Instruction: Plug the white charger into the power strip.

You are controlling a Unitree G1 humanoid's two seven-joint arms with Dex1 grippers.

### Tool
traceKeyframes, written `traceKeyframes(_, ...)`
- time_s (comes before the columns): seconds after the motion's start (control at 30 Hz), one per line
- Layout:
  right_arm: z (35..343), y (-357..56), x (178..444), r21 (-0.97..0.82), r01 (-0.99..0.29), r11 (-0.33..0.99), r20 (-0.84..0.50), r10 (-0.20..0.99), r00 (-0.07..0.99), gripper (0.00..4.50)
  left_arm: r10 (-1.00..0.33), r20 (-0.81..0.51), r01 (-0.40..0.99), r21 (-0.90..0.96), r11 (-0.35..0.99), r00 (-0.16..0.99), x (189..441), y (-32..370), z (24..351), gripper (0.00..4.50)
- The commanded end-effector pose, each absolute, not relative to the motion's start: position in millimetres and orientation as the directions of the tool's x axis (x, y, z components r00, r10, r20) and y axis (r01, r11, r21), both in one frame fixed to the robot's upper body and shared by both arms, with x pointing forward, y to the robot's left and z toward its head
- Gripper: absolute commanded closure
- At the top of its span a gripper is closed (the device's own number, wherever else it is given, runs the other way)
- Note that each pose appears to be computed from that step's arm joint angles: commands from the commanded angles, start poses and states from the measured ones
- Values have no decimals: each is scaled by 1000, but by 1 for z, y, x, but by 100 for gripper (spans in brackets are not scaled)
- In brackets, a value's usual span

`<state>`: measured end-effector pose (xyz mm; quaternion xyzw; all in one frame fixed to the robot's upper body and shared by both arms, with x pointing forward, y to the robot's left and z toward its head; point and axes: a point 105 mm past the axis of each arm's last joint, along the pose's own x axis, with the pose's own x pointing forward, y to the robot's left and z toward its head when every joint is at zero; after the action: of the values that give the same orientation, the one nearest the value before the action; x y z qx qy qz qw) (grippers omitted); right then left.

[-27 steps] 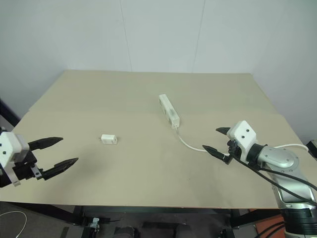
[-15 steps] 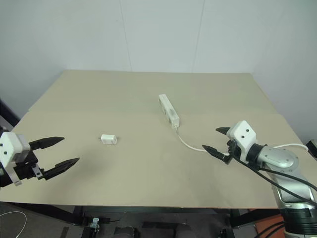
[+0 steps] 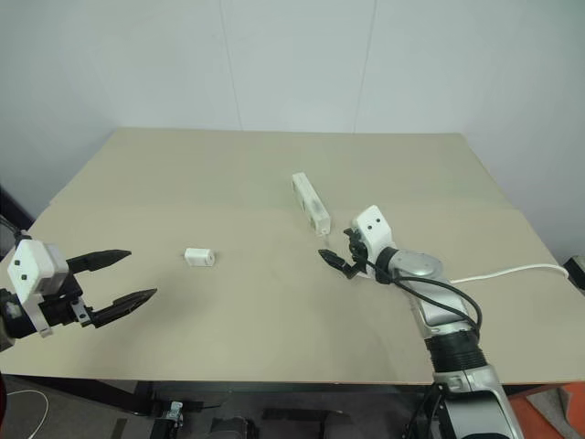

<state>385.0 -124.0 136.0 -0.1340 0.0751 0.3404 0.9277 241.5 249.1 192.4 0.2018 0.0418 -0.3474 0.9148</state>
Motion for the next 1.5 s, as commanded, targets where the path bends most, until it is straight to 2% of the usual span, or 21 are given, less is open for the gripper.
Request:
traceKeyframes(0.03, 135, -114, 399, -204, -633, 747, -242, 588, 772, 2, -632, -199, 654, 371, 659, 749, 242, 244, 199, 0)
traceKeyframes(0.17, 119, -102, 416, -211, -605, 768, -301, 538, 787, 2, -637, -197, 658, 372, 655, 745, 242, 242, 199, 0)
traceKeyframes(0.23, 116, -96, 421, -210, -599, 772, -305, 531, 791, 39, -638, -196, 658, 372, 654, 745, 242, 241, 199, 0)
traceKeyframes(0.33, 115, -93, 424, -198, -598, 776, -307, 531, 790, 128, -638, -195, 658, 371, 655, 745, 240, 240, 198, 0)
traceKeyframes(0.63, 111, -96, 428, -221, -589, 777, -307, 518, 798, 447, -636, -193, 655, 373, 657, 747, 237, 238, 197, 0)
traceKeyframes(0.7, 114, -94, 425, -250, -615, 748, -304, 542, 783, 450, -637, -193, 656, 374, 655, 746, 238, 238, 198, 0)
traceKeyframes(0.87, 135, -90, 413, -433, -633, 641, -171, 631, 756, 450, -643, -192, 661, 374, 651, 742, 238, 236, 198, 0)
traceKeyframes(0.97, 146, -86, 389, -546, -656, 520, -85, 745, 662, 450, -645, -193, 664, 372, 649, 739, 239, 235, 198, 0)
traceKeyframes(1.07, 144, -92, 363, -619, -675, 402, -74, 826, 559, 450, -649, -197, 669, 369, 646, 735, 239, 235, 197, 0)
traceKeyframes(1.27, 121, -103, 333, -705, -688, 172, -179, 895, 408, 450, -653, -201, 675, 367, 641, 730, 241, 235, 197, 0)
traceKeyframes(1.37, 101, -113, 336, -762, -647, 29, -312, 858, 407, 450, -661, -200, 681, 368, 634, 723, 242, 233, 197, 0)
traceKeyframes(1.47, 92, -121, 346, -796, -604, -35, -373, 815, 444, 450, -665, -199, 684, 368, 630, 720, 243, 232, 197, 0)
traceKeyframes(1.5, 89, -125, 348, -801, -596, -55, -391, 802, 452, 415, -665, -199, 684, 369, 629, 719, 243, 232, 198, 0)
